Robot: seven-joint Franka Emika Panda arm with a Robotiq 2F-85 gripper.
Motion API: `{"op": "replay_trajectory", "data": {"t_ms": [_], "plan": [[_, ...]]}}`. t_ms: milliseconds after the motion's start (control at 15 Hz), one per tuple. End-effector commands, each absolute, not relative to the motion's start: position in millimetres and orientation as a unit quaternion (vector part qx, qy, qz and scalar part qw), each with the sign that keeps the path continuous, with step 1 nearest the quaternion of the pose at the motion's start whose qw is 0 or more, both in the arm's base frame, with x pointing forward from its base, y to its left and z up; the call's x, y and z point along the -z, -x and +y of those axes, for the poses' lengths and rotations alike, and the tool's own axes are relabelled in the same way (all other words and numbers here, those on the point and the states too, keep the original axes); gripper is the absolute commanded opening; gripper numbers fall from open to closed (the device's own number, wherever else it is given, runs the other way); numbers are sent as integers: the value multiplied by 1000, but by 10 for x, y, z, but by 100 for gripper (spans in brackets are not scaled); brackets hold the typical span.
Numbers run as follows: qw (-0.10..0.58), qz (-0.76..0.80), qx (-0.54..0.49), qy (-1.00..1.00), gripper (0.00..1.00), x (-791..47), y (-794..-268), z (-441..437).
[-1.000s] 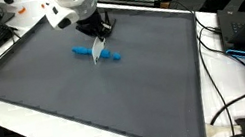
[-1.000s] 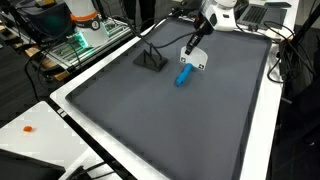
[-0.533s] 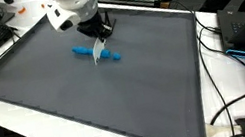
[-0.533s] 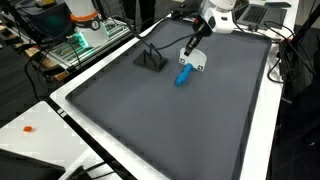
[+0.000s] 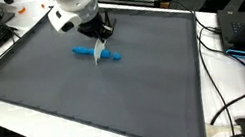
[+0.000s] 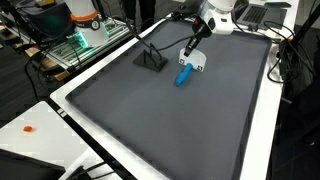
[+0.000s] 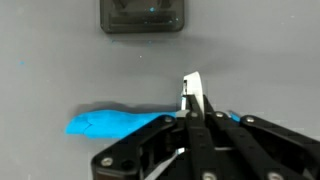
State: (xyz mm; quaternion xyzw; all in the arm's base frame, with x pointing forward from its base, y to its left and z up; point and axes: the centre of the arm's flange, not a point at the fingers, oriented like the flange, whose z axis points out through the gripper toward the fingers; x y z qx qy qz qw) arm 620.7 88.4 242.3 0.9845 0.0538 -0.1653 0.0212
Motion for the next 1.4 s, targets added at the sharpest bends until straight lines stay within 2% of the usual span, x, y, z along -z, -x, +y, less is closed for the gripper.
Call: {"op": "replay_trajectory", "data": {"t_ms": [0,1333], "plan": [[4,61,174,-983,1,-2231,-6087,906],[8,70,169,-983,1,-2418,-5997,1076]]}}
